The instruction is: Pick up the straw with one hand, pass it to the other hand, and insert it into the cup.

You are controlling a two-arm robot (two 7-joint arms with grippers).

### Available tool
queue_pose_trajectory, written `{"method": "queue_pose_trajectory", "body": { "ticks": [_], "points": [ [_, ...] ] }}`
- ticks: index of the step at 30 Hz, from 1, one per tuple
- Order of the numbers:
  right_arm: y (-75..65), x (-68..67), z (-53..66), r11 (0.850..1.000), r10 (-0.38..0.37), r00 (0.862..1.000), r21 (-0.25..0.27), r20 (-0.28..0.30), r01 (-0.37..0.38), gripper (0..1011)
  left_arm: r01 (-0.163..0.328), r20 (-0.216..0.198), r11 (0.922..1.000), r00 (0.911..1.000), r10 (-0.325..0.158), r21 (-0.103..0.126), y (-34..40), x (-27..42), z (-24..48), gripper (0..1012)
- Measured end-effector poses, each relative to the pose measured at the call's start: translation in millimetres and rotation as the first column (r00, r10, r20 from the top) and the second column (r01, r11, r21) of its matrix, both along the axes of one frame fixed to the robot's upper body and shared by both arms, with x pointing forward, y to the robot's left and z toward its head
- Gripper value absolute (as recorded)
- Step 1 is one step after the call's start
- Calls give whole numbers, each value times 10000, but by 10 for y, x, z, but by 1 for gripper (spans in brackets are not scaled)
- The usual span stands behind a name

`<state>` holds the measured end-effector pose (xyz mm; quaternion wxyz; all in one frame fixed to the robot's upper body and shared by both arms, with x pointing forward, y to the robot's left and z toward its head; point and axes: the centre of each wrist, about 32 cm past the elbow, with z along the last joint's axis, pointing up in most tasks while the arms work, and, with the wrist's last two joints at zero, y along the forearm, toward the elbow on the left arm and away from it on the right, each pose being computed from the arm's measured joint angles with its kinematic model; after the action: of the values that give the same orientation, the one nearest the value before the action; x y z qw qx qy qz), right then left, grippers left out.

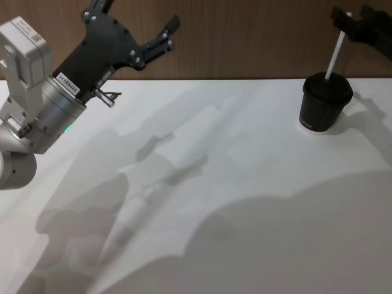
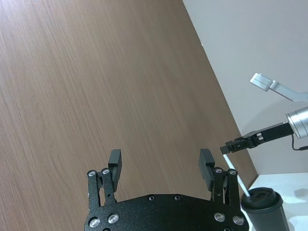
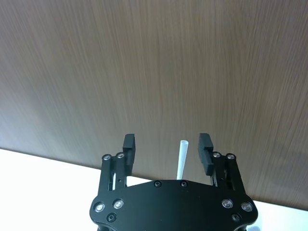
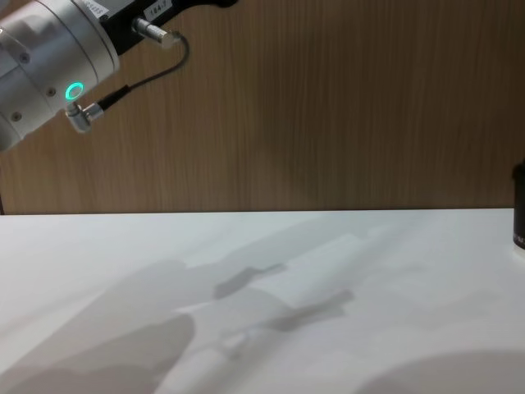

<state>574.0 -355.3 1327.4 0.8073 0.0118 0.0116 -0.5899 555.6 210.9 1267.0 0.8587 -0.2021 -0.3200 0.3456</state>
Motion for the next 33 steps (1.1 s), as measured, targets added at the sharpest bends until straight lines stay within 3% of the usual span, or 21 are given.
{"method": "queue_pose_trajectory", "body": {
  "ticks": [8, 17, 21, 27, 33],
  "points": [
    [60, -72, -81, 10000, -26, 9999, -75, 159, 27, 996, -89, -382, 9998, 9992, 82, -171, -33, -7, 24, 1003],
    [249, -281, -309, 9986, -126, 9986, -514, 514, 153, 1001, -205, -1234, 9982, 9923, 136, -555, -140, -31, 83, 1003],
    [378, -424, -436, 9967, -100, 9976, -803, 679, 154, 1001, -257, -1898, 9969, 9818, 112, -740, -227, -55, 125, 1003],
    [510, -584, -554, 9938, -60, 9961, -1105, 881, 158, 1001, -274, -2358, 9963, 9718, 75, -810, -299, -74, 152, 1003],
    [528, -596, -579, 9939, -47, 9961, -1093, 878, 143, 1001, -329, -2440, 9962, 9697, 123, -803, -302, -81, 146, 1003]
  ]
}}
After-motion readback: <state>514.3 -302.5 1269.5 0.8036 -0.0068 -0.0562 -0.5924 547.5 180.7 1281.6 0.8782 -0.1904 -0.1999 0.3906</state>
